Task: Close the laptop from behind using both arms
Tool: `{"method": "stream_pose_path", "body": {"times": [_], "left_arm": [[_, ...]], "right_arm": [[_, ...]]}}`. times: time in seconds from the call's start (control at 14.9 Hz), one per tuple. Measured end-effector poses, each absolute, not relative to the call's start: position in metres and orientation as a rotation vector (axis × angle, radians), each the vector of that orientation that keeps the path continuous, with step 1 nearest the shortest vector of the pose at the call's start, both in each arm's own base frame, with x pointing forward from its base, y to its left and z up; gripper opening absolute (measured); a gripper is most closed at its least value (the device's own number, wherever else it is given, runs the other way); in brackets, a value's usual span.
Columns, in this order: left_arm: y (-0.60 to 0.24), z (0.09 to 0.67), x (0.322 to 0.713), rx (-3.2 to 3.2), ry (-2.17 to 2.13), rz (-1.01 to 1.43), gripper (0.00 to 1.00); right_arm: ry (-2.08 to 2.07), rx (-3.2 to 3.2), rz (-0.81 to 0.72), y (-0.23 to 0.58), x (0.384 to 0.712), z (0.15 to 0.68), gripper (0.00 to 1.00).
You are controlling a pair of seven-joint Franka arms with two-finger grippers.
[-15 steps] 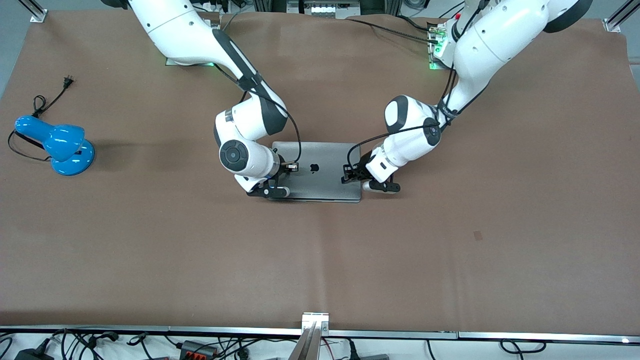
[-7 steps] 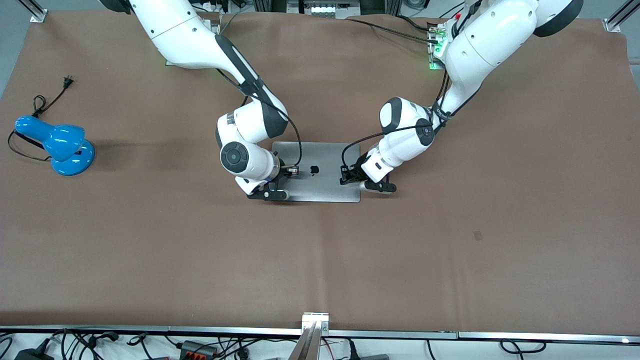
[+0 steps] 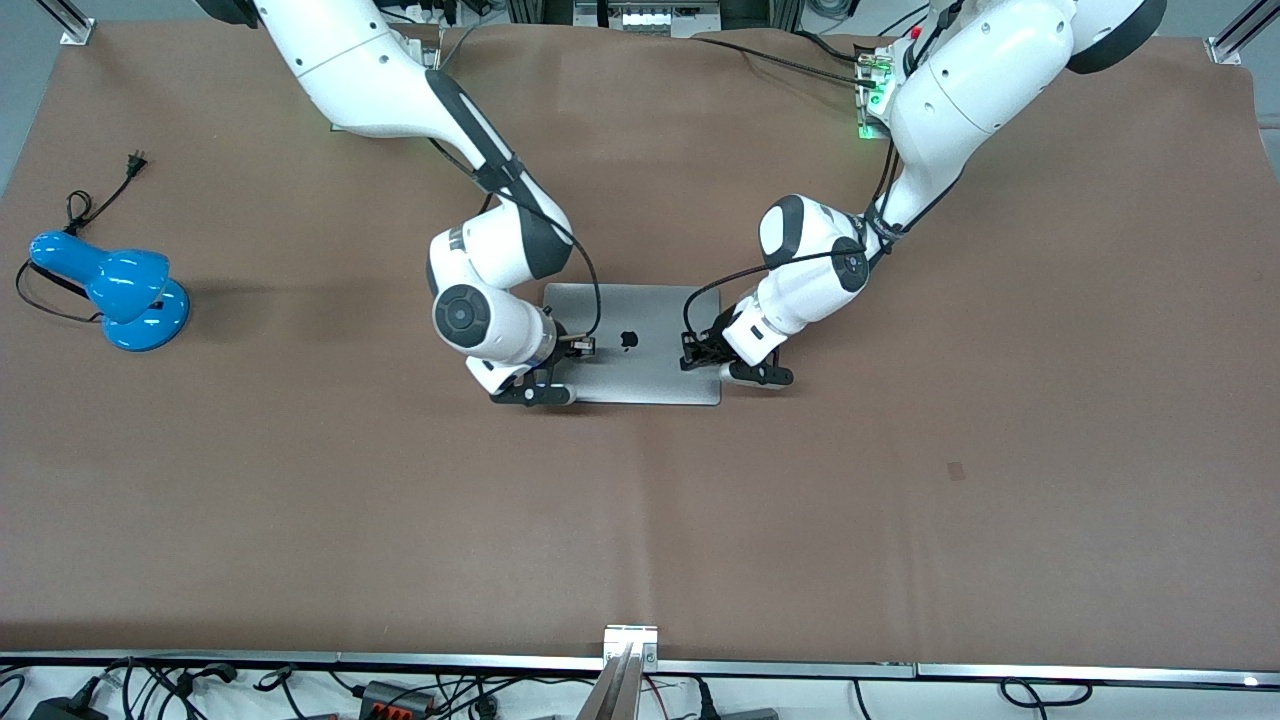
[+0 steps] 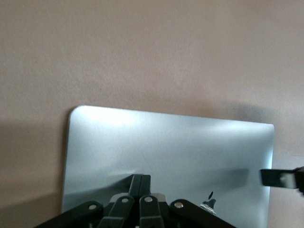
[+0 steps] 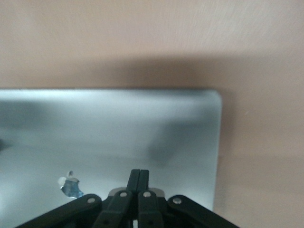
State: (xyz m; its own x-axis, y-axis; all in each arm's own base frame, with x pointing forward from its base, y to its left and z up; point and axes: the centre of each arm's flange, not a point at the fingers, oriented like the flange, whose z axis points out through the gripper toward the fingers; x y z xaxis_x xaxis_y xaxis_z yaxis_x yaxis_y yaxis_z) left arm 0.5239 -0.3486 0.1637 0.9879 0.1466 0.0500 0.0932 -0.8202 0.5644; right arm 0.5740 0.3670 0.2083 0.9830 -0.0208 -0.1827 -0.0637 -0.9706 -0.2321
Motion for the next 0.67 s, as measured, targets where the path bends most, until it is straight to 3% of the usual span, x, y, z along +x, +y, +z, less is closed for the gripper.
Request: {"method": "stream_pose_path", "body": {"times": [0.34, 0.67], "left_arm": [[-0.348, 0.187, 0.537, 2.534, 0.12, 0.126, 0.01], [-0.329, 0.242, 0.555, 2.578, -0.016, 0.002, 0.01]], "right_arm": [[0.056, -2.845, 0.243, 0.284, 0.617, 0.312, 0.01], [-0.004, -2.899, 0.266, 0.169, 0.628, 0.411, 0.01]]}}
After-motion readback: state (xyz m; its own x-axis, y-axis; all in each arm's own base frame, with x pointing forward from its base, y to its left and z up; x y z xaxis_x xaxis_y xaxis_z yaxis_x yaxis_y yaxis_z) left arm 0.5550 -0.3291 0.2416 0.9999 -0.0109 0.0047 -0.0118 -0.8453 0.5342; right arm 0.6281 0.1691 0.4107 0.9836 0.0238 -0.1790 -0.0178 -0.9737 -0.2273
